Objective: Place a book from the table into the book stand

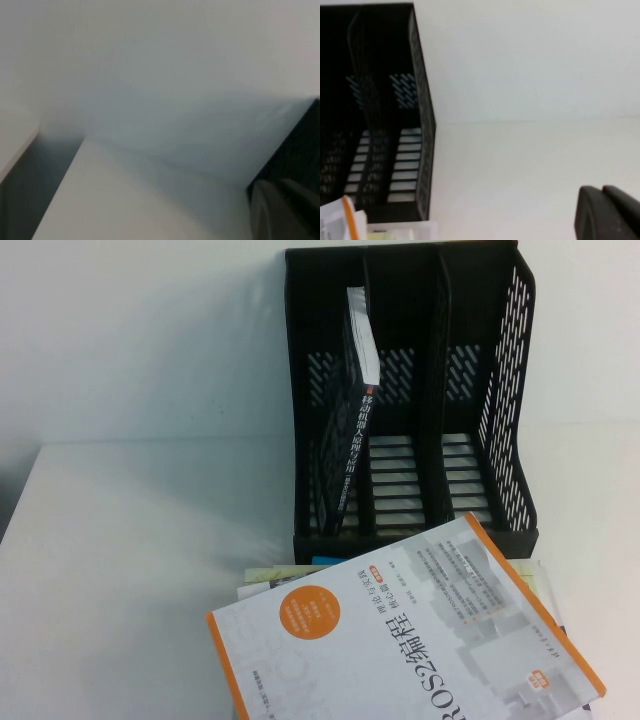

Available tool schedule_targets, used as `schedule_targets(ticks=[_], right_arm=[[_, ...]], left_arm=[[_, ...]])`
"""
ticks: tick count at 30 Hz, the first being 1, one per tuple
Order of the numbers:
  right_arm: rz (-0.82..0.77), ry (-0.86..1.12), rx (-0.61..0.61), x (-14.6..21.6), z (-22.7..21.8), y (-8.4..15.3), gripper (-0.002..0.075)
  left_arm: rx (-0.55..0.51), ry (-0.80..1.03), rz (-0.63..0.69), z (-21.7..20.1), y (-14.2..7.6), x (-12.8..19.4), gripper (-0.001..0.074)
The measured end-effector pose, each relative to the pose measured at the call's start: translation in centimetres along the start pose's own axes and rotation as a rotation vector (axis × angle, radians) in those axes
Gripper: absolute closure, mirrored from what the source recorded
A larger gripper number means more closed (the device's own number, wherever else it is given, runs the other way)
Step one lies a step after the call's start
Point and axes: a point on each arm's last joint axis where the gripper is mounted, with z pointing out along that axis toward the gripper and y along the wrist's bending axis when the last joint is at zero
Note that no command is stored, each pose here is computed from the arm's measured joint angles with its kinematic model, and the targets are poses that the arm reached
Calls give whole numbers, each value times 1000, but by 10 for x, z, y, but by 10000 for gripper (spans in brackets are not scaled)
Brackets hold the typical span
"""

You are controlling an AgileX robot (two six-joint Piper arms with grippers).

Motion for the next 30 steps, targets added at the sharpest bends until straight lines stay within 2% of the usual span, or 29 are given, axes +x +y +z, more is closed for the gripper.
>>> schedule_targets(ticks=[4, 7, 10, 13, 17, 21, 25, 30], right_arm=[[89, 68, -71, 12, 7, 7, 729], [172, 142, -132, 30, 16, 13, 729], [176, 224, -164, 47, 28, 17, 729], [117, 310, -198, 61, 43, 21, 729], [-12, 364, -294, 64, 60, 32, 729], [-64, 460, -365, 70, 88, 43, 729], [-59, 569, -438, 78, 120, 56, 729], [-4, 613, -557, 80, 151, 71, 729]], left_arm=[[-100, 176, 12, 28, 7, 15, 738], [-113, 256, -37, 42, 7, 23, 738], [-110, 333, -72, 54, 5, 31, 738], [-76, 423, -56, 69, 2, 41, 738], [56, 541, -32, 87, -8, 55, 738], [172, 624, -79, 103, -15, 65, 738], [201, 683, -133, 116, -4, 68, 738], [169, 677, -228, 124, 20, 62, 738]])
